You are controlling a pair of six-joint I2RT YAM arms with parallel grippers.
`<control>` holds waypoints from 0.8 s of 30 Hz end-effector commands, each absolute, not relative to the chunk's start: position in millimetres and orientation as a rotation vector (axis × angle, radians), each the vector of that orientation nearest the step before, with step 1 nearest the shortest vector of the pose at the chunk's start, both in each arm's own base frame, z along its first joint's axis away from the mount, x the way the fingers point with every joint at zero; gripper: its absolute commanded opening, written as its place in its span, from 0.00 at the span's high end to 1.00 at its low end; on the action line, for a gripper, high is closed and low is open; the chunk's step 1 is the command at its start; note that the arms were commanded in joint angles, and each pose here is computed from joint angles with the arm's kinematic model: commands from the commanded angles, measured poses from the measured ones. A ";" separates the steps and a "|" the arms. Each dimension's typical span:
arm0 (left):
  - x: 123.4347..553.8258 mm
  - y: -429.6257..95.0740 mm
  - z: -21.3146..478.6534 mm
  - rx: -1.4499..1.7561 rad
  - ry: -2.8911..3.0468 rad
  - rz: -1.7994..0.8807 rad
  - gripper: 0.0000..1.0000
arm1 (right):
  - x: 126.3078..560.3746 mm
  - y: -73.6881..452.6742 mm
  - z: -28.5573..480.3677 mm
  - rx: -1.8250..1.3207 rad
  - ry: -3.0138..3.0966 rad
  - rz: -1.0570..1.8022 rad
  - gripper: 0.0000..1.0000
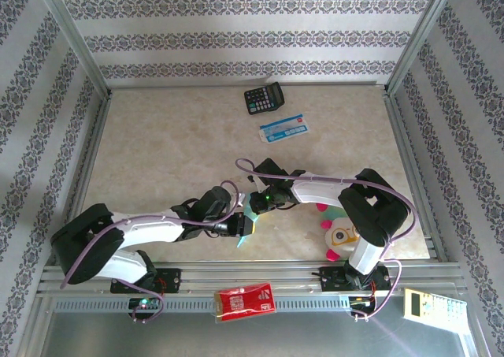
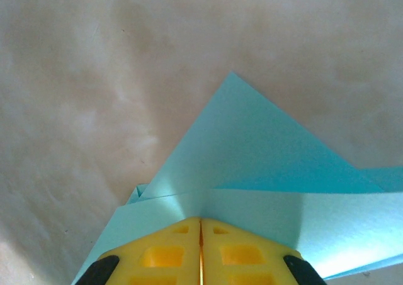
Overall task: Fold a paper plane with a square sheet of paper (pick it up from the middle)
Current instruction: Perform the fifth fold on the wing at the bottom-center of the table.
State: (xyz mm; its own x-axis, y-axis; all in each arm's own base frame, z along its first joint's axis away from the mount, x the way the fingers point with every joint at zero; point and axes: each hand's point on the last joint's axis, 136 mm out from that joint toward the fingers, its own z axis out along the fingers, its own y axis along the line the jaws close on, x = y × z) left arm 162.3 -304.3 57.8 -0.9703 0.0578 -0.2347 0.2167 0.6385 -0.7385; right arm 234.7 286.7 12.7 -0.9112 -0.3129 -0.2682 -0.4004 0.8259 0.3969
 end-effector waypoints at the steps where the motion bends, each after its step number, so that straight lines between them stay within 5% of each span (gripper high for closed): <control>1: 165.0 -309.7 60.6 0.290 2.655 -1.213 0.82 | 215.1 263.6 -18.8 -0.535 2.945 0.535 0.91; 24: 165.9 -283.8 29.8 0.264 2.765 -1.047 0.85 | 216.1 264.6 -17.7 -0.538 2.942 0.537 0.91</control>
